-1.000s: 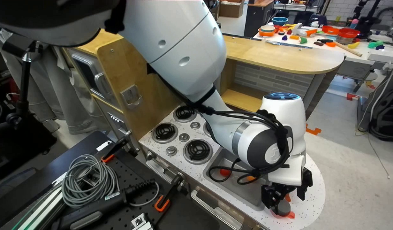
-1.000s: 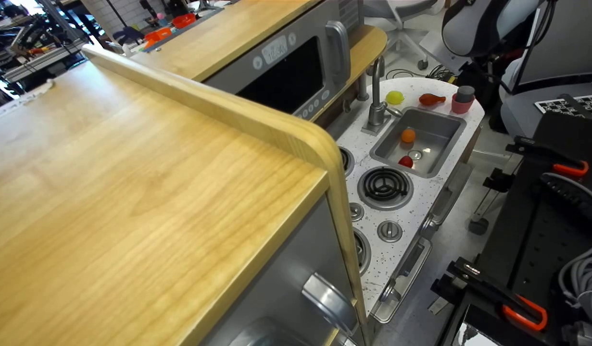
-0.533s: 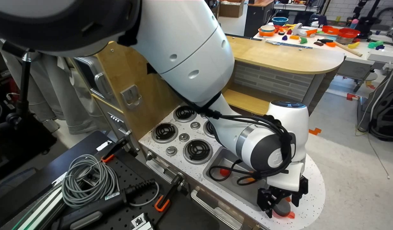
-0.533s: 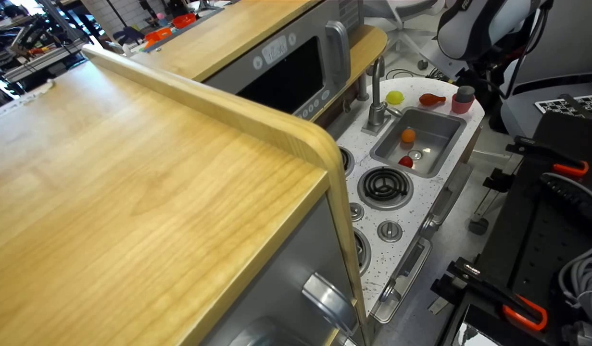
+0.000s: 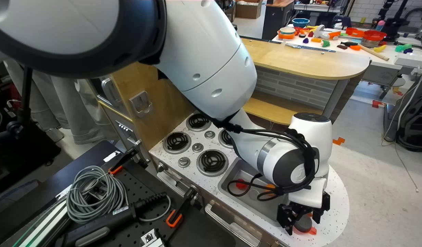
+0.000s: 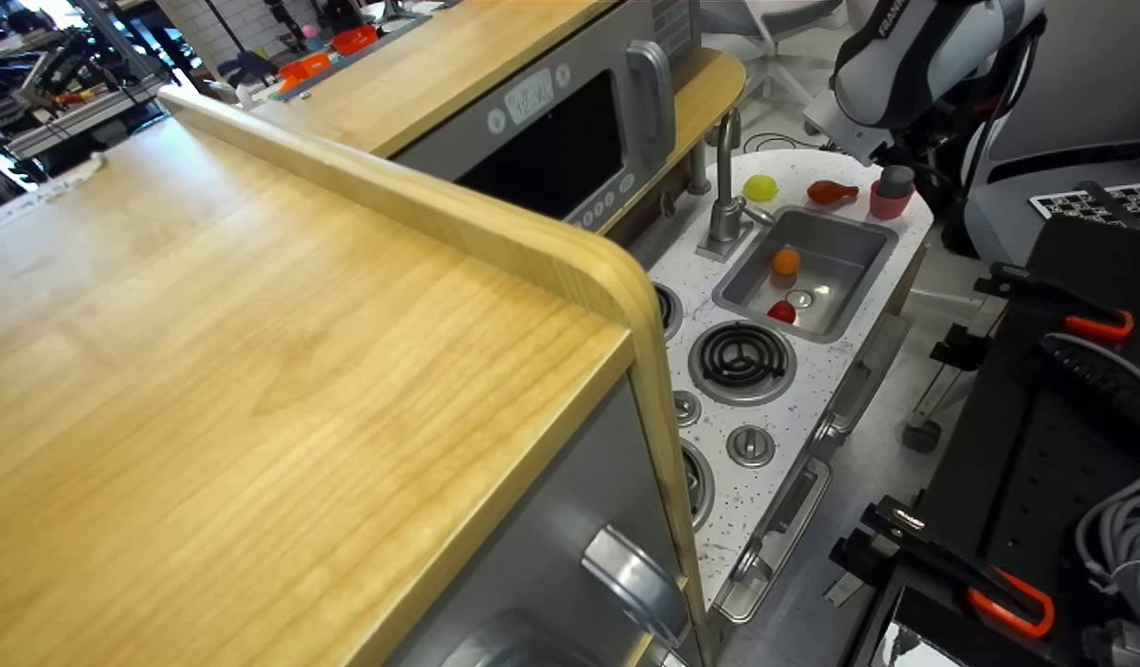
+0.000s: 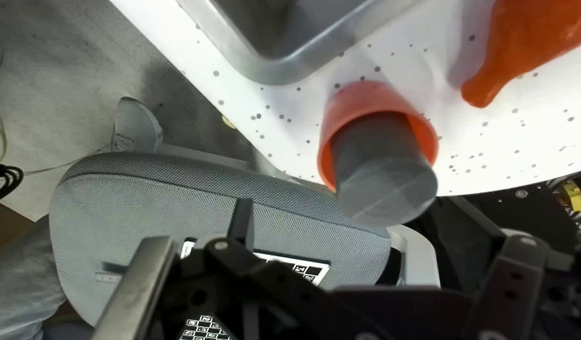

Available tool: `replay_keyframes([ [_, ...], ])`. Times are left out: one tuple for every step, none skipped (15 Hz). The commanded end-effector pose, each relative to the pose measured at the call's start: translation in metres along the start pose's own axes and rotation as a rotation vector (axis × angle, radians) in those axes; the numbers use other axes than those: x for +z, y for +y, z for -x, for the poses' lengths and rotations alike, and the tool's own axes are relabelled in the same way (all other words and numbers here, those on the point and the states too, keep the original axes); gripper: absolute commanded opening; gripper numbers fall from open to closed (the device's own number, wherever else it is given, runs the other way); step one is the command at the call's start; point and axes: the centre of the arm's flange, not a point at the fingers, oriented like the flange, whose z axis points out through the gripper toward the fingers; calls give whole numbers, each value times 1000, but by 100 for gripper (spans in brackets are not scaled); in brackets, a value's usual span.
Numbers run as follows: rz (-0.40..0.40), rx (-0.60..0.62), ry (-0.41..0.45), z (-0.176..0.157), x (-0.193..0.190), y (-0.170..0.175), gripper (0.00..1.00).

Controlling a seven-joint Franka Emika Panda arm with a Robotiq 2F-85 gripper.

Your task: Remove the grey object from the orange cup on the right side of the countertop

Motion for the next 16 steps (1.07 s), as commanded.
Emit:
replay_keyframes([
  [8, 18, -1, 6, 11, -15, 100],
  [6, 13, 1, 7, 12, -16, 100],
  [5, 11, 2, 9, 13, -16, 100],
  [3, 4, 2, 10, 13, -16, 100],
  [1, 0, -1, 12, 12, -16, 85],
  [-5, -5, 0, 13, 11, -16, 74],
  [-8, -9, -4, 14, 9, -16, 66],
  [-8, -12, -10, 15, 6, -16, 58],
  [-18, -17, -12, 17, 3, -15, 49],
  [-19, -20, -15, 18, 1, -14, 42],
  [-21, -22, -19, 19, -1, -14, 34],
  [-26, -23, -19, 20, -2, -14, 27],
  [-27, -25, -21, 20, -4, -14, 21],
  [-30, -27, -20, 21, -5, -14, 21],
  [-31, -27, -21, 22, -5, -14, 21],
  [-31, -28, -22, 22, -6, -14, 21],
])
